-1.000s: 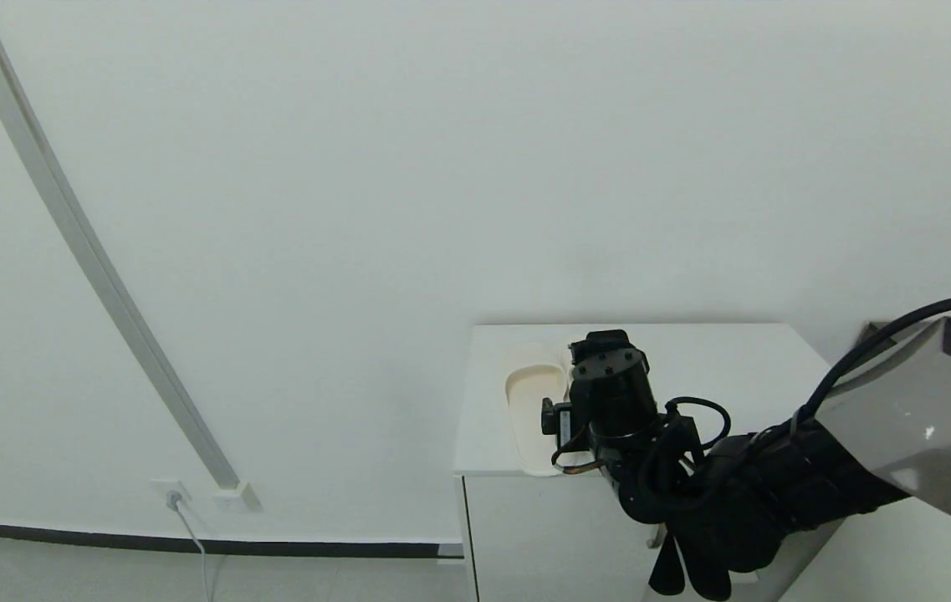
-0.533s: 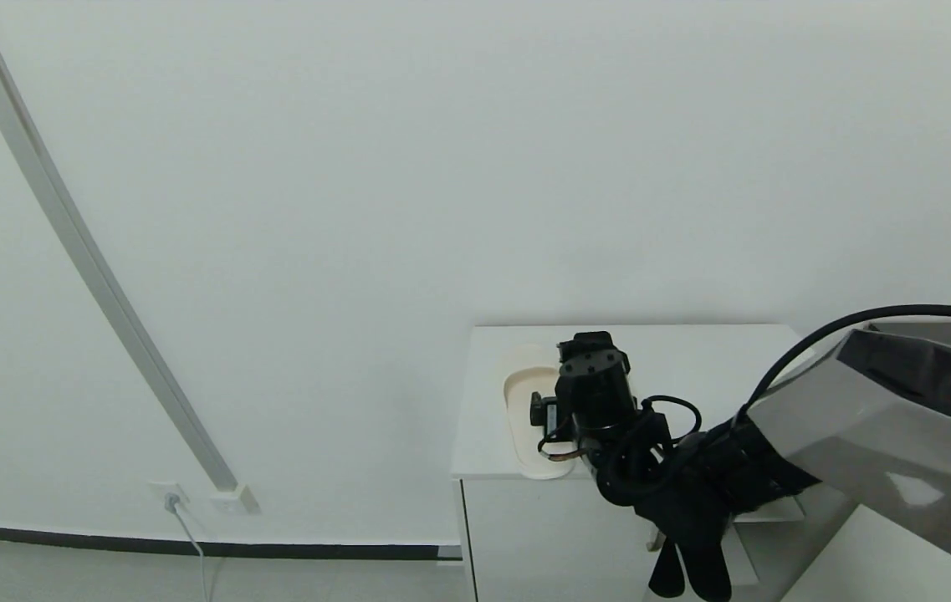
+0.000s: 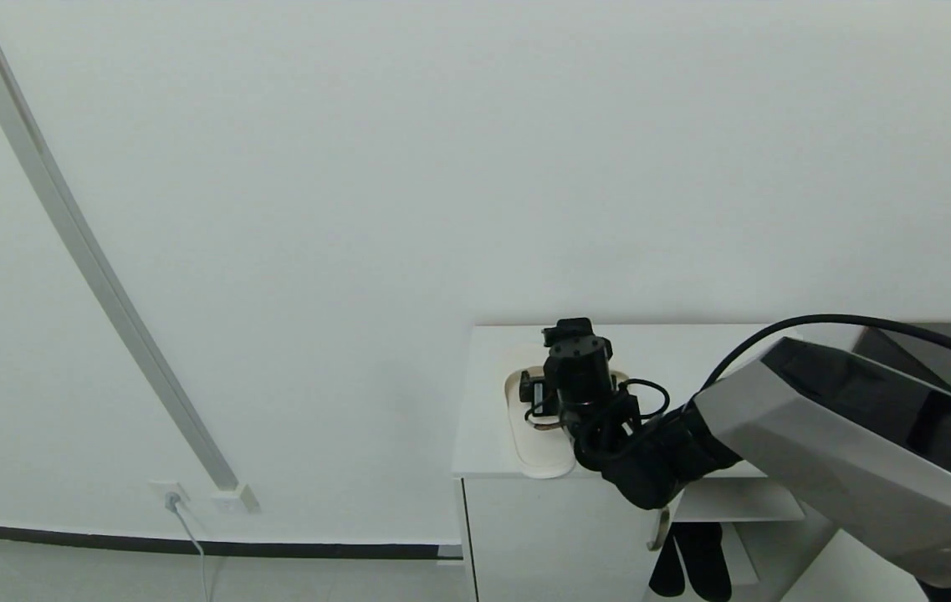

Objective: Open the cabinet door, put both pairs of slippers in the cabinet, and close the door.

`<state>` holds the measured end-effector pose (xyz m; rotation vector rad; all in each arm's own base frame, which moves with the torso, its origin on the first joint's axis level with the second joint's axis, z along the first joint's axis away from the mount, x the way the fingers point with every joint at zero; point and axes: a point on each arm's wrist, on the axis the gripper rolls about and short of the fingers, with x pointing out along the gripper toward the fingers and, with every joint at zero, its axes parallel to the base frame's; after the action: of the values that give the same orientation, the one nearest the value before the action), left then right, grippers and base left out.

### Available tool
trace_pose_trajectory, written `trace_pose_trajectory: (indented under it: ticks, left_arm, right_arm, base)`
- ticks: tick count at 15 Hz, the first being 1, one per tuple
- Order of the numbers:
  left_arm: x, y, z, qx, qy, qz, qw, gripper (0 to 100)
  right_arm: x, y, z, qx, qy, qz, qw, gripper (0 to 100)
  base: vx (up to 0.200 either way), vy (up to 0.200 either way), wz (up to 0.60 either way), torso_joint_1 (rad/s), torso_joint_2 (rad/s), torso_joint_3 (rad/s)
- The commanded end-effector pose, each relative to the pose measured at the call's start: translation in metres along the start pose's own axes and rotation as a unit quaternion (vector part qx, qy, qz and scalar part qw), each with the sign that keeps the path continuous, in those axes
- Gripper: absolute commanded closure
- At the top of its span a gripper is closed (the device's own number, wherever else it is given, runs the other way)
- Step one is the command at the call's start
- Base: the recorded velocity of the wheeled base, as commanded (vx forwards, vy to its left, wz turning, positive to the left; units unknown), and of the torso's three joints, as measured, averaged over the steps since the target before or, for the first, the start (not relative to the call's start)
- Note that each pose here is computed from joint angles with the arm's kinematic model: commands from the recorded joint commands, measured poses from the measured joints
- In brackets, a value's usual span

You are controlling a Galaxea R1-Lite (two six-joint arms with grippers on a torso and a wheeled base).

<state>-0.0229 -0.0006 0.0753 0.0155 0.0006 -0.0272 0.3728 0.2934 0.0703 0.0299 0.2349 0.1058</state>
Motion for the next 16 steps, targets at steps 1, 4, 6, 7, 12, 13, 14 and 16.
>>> trace_pose_trajectory:
  ticks: [1, 4, 6, 7, 12, 13, 14, 16]
  left_arm:
    - [0.0, 0.0, 0.0, 0.0, 0.0, 0.001, 1.0, 100]
    - [0.0, 0.0, 0.0, 0.0, 0.0, 0.0, 1.0, 100]
    - [0.0, 0.0, 0.0, 0.0, 0.001, 0.0, 1.0, 100]
    - [0.0, 0.0, 0.0, 0.0, 0.001, 0.0, 1.0, 100]
    - [0.0, 0.0, 0.0, -0.001, 0.0, 0.0, 1.0, 100]
    - [0.0, 0.0, 0.0, -0.001, 0.0, 0.0, 1.0, 100]
    - [0.0, 0.0, 0.0, -0.001, 0.001, 0.0, 1.0, 100]
    - [0.0, 0.0, 0.0, -0.001, 0.001, 0.0, 1.0, 100]
  right_arm:
    - [0.009, -0.003, -0.007, -0.002, 0.005, -0.003, 1.0, 0]
    - [0.01, -0.003, -0.008, -0.002, 0.004, -0.002, 1.0, 0]
    - [0.01, -0.003, -0.008, -0.002, 0.004, -0.002, 1.0, 100]
    - [0.01, -0.003, -0.008, -0.002, 0.005, 0.0, 1.0, 100]
    - [0.009, -0.003, -0.006, -0.001, 0.005, 0.002, 1.0, 100]
    - [0.006, -0.004, -0.001, 0.002, 0.0, 0.002, 1.0, 100]
    - [0.0, -0.006, 0.005, 0.003, -0.003, 0.004, 1.0, 100]
    - [-0.025, -0.01, 0.027, 0.009, -0.01, 0.034, 0.999, 100]
  base:
    - [0.0, 0.0, 0.0, 0.0, 0.0, 0.0]
    - [0.0, 0.0, 0.0, 0.0, 0.0, 0.0]
    - [0.0, 0.0, 0.0, 0.0, 0.0, 0.0]
    - [0.0, 0.0, 0.0, 0.0, 0.0, 0.0]
    - [0.0, 0.0, 0.0, 0.0, 0.0, 0.0]
    - [0.0, 0.0, 0.0, 0.0, 0.0, 0.0]
    - [0.0, 0.0, 0.0, 0.0, 0.0, 0.0]
    - [0.0, 0.0, 0.0, 0.0, 0.0, 0.0]
